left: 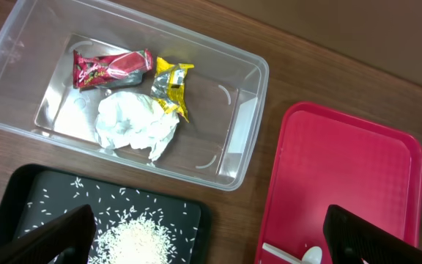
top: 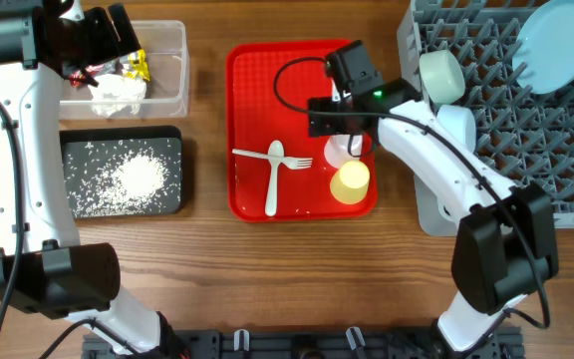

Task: Sort waste into correct bins and load items into the dishwasher rack
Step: 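Grasp the white cup with the right gripper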

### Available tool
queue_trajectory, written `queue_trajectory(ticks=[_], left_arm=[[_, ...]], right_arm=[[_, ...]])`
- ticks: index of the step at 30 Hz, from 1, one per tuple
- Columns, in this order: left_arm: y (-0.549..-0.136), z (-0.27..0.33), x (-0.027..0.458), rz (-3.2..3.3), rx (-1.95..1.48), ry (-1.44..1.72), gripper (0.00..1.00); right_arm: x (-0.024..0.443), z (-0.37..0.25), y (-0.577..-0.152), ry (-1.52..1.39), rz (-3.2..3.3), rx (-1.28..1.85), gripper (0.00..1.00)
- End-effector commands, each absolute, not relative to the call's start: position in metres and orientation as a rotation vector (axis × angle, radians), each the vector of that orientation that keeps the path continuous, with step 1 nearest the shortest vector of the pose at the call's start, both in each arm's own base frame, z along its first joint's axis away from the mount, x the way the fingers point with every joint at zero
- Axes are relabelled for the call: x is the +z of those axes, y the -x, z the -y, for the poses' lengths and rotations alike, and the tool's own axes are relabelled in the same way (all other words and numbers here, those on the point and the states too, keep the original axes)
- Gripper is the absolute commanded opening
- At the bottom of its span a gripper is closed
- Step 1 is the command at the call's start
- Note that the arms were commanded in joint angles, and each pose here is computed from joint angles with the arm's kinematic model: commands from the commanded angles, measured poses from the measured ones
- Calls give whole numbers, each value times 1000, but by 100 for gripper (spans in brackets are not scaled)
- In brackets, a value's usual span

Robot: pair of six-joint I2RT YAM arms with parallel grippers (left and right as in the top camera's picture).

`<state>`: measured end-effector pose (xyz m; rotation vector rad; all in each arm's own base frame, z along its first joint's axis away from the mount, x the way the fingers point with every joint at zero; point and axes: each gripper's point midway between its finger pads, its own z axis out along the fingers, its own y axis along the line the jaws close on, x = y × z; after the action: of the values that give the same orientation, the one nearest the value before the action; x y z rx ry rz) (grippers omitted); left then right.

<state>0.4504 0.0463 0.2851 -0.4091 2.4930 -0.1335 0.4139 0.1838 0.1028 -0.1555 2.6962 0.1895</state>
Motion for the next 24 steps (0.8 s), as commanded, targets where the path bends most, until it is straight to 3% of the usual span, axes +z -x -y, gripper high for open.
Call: queue_trajectory(ticks=[1,9,11,14,19,20,22,24], left_arm=[[-451,-49,280,-2507,-123,400,100],[-451,-49,280,-2507,-123,400,100],[-451,-49,280,-2507,-123,400,100],[-451,-49,280,-2507,-123,400,100],[-451,-49,280,-2507,-123,400,100],[-451,-49,280,-2507,-123,400,100],[-451,-49,280,-2507,-123,400,100],[-451,-49,280,-2507,-123,400,100]], right_arm=[[91,-167,-416,95,-2721,113,86],[36,-166,-406,95,-2868,105,84],[33,-166,-406,84,-2874,103,78],[33,-166,-405,84,-2877,100,58],[29,-158,-393,84,-2930,55,54],[30,-157,-393,85,-2929,45,54],[34,-156,-395,95,-2926,32,71],[41,-156,-395,94,-2933,29,79]])
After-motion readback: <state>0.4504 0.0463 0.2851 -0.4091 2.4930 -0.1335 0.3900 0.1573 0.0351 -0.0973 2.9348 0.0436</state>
